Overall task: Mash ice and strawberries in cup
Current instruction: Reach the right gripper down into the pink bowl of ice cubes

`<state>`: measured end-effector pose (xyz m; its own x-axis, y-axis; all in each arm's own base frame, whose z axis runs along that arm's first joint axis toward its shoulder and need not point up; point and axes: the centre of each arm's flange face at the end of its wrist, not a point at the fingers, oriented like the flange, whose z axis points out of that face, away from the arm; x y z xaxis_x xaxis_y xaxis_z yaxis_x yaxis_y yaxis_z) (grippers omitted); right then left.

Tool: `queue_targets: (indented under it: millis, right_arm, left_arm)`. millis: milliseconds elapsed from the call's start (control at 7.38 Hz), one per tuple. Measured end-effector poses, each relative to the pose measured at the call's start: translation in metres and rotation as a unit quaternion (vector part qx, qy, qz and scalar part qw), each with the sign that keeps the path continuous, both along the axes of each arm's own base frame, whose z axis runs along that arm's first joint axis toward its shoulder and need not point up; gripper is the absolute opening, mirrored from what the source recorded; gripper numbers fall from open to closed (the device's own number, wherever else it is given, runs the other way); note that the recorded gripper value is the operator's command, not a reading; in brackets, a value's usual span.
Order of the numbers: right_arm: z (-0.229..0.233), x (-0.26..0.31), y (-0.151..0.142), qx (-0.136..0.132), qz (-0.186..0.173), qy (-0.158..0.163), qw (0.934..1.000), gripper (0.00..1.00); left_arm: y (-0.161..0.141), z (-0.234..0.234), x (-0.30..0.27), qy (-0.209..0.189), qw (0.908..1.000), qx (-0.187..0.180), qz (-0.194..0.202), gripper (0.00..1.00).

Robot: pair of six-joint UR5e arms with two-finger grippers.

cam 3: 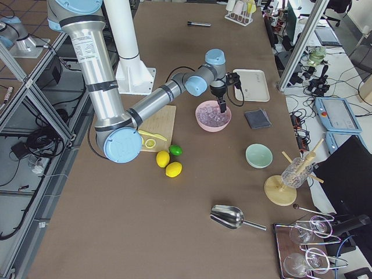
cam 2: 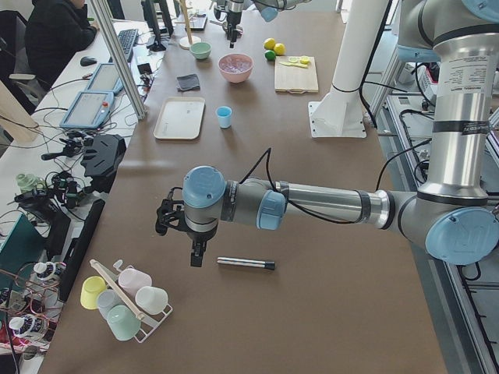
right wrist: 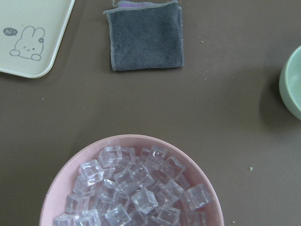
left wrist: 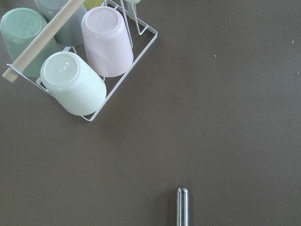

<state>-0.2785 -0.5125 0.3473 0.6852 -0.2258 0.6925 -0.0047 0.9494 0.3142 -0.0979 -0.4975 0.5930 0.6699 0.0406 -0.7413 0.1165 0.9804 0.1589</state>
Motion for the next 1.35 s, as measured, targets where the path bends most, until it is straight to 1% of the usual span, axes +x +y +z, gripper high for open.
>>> queue_targets:
  millis: [135, 271, 677, 813, 1084, 1354]
  right_arm:
    - [0.006, -0.018, 0.002, -0.005, 0.000, 0.006, 1.0000, 0.91]
    - [0.016, -0.031, 0.001, -0.010, -0.003, 0.013, 0.9999, 0.83]
    - [0.028, -0.054, -0.009, -0.019, -0.007, 0.020, 0.9996, 0.75]
    - [0.029, -0.061, -0.013, -0.019, -0.011, 0.022, 0.9995, 0.75]
    - [0.032, -0.075, -0.023, -0.010, -0.024, 0.033, 0.9991, 0.75]
    - [0.034, -0.079, -0.023, -0.002, -0.031, 0.038, 0.9988, 0.75]
  left_arm:
    - [0.000, 0.000, 0.000, 0.000, 1.0000, 0.000, -0.001, 0.98]
    - [0.000, 0.000, -0.001, 0.000, 1.0000, 0.000, -0.001, 0.98]
    - [-0.002, -0.001, 0.000, 0.000, 1.0000, 0.000, -0.001, 0.98]
    - [-0.002, -0.001, 0.000, -0.001, 1.0000, 0.000, -0.001, 0.98]
    - [-0.003, -0.002, 0.000, -0.001, 1.0000, 0.000, -0.001, 0.98]
    - [-0.003, -0.002, -0.001, -0.001, 1.0000, 0.000, -0.002, 0.98]
